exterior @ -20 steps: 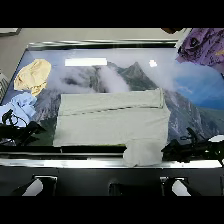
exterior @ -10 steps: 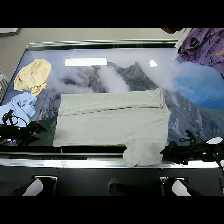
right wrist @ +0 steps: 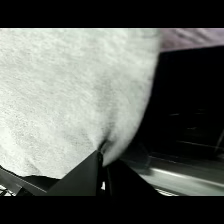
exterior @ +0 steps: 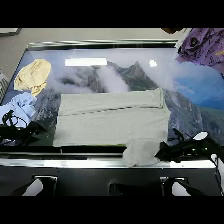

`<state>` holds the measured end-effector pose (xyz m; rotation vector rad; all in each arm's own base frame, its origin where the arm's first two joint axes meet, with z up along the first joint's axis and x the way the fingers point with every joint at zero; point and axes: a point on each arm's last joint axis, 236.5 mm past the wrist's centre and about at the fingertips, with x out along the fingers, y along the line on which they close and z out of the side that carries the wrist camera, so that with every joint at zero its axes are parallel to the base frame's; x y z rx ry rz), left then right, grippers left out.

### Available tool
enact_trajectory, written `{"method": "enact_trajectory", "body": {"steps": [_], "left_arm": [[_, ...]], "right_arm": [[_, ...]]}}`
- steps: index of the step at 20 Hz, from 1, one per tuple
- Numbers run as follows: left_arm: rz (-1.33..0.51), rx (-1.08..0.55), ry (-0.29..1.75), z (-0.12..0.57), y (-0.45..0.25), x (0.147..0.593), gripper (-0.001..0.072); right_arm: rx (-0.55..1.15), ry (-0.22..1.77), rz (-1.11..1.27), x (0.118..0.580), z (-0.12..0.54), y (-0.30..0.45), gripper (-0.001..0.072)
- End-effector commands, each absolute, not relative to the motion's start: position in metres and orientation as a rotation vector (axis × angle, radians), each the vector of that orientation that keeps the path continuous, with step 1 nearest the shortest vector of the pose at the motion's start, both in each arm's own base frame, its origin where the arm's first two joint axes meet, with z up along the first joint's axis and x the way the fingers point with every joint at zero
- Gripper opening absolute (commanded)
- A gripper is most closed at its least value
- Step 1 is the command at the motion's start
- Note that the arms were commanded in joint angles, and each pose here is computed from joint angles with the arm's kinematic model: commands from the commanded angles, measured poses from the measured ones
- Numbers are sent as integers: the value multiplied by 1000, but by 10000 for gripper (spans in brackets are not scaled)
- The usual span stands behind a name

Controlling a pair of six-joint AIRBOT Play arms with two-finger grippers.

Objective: Fold the clothes and pants, and hang the long-sleeved shirts on hangers.

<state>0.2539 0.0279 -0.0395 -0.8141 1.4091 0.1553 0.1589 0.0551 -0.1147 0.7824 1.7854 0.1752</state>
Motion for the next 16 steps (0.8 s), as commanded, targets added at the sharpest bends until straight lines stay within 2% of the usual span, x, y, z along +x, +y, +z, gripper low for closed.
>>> {"method": "enact_trajectory", "body": {"steps": [1, 7, 14, 15, 16], "left_arm": [[144, -828, 1440, -49, 33, 243, 599], [20, -939, 1545, -89, 5, 228, 581], [-55, -903, 1635, -115, -22, 230, 575], [-62, -896, 1645, -117, -25, 229, 388], [-67, -891, 1650, -118, -26, 229, 95]], "right_arm": [[754, 1757, 159, 164, -112, 53, 34], [728, 1691, 150, 171, -102, 50, 35], [726, 1685, 148, 172, -102, 50, 35], [727, 1686, 150, 172, -102, 50, 35], [726, 1685, 151, 172, -101, 50, 35]]}}
